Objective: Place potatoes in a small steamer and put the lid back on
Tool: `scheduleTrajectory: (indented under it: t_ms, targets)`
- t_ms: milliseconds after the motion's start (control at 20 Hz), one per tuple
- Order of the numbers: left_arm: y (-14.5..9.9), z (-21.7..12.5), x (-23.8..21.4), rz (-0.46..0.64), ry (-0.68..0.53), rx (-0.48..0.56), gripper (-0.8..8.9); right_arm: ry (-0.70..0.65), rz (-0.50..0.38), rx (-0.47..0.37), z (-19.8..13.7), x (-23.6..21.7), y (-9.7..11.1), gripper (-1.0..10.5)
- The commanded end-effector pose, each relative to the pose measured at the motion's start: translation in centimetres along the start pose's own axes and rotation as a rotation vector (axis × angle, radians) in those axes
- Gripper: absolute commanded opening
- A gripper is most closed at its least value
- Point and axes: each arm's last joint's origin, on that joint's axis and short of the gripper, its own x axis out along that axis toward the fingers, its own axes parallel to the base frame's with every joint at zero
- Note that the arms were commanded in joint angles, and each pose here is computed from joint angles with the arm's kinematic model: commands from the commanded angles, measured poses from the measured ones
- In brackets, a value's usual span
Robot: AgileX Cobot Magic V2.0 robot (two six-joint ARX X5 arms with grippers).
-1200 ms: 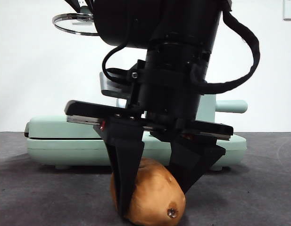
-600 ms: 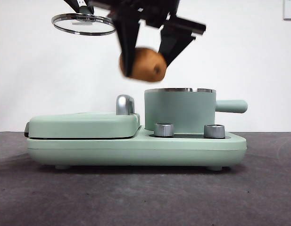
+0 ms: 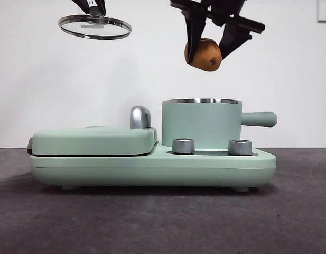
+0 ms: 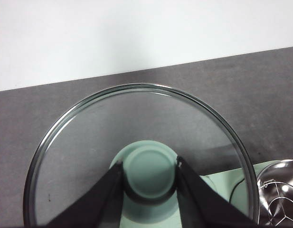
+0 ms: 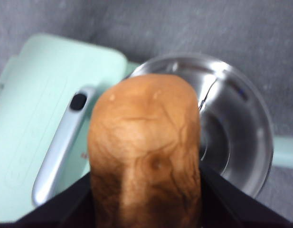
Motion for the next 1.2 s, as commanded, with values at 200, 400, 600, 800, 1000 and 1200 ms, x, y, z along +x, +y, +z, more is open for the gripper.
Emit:
scheduleTrajectory:
  t_ms: [200, 400, 600, 800, 1000, 1200]
  targets:
    - [-0.2, 0.8, -1.6, -0.009, -0.086, -0.012, 0.07, 0.034, 0.026, 0.018, 0.6, 3.5, -1.5, 2.0]
    - [-0.5, 0.8, -1.7, -0.016, -0.085, -0.01, 0.07, 0.085, 0.029, 0.031, 0.2, 7.0, -2.2, 2.0]
    - [-0.9, 0.8, -1.6, -0.024, -0.084, -0.004, 0.07, 0.142, 0.043, 0.039, -0.5, 9.4, -2.5, 2.0]
    - [-0.9, 0.7, -1.6, -0.025, -0.079, -0.004, 0.07, 0.166, 0.061, 0.04, -0.7, 9.5, -2.4, 2.0]
    - [-0.9, 0.7, -1.6, -0.024, -0.076, -0.004, 0.07, 0.208, 0.044, 0.024, -1.2, 9.4, -2.5, 2.1]
    - [-0.9, 0.7, -1.6, -0.025, -0.076, -0.004, 0.07, 0.202, 0.038, 0.022, -1.1, 9.4, -2.6, 4.0]
